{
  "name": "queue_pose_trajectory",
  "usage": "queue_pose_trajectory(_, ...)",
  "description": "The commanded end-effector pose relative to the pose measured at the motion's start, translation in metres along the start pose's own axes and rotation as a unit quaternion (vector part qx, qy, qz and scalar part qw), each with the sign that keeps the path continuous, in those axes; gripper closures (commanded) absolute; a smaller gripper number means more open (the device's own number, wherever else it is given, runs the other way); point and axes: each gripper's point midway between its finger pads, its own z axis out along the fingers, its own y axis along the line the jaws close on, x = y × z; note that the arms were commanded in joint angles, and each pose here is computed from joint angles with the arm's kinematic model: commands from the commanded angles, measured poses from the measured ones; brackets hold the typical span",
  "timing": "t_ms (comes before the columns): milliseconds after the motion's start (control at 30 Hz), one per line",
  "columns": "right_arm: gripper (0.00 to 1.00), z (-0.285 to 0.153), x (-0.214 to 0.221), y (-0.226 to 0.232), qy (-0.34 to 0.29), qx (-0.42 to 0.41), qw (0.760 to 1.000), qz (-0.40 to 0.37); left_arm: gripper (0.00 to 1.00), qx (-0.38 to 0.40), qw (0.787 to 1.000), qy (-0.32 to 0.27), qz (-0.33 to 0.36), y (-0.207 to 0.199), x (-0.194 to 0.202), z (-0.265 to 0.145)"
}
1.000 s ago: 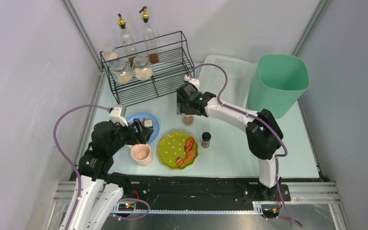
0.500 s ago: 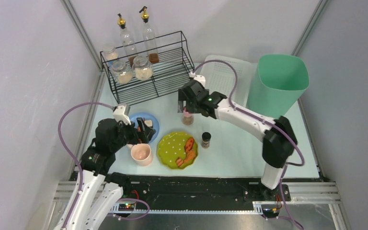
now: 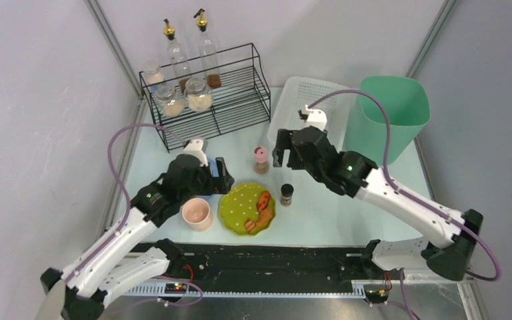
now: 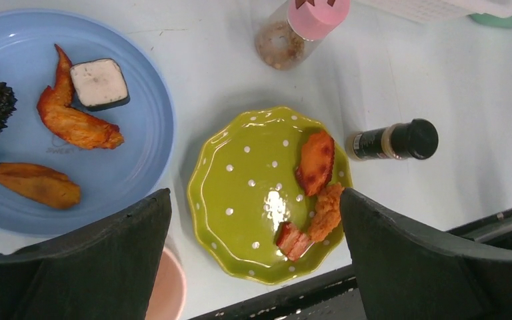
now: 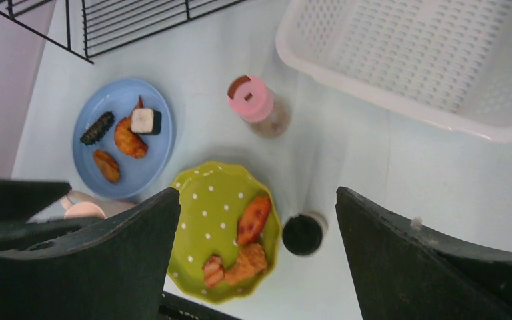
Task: Clear the kitchen counter
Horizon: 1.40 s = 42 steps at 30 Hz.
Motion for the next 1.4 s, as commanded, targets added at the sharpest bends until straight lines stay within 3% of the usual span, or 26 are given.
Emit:
queue_pose_trajectory(0,0.09,-0.033,-0.003,-0.026,-0.03,0.029,0.999,-0.006,0.0,-0.052,0.996,-0.05,-0.046,-0.009,-0.032,0.012)
queue_pose_trajectory(767,0.05,-0.12,0.029,-0.124,-0.053,0.053,0.997,0.032,0.0,-0.092,0.974,-0.027,-0.206,-0.142,-0.037,0.131)
queue_pose_trajectory(1000,0.04,-0.132,0.035,-0.136,-0.055,0.048,0.997,0.039,0.0,-0.118,0.965,-0.034,-0.231,-0.137,-0.032,0.145)
queue_pose_trajectory(1367,0.04,-0.129,0.043,-0.132,-0.048,0.032,0.998,0.039,0.0,-0.177,0.959,-0.048,-0.215,-0.104,-0.033,0.157)
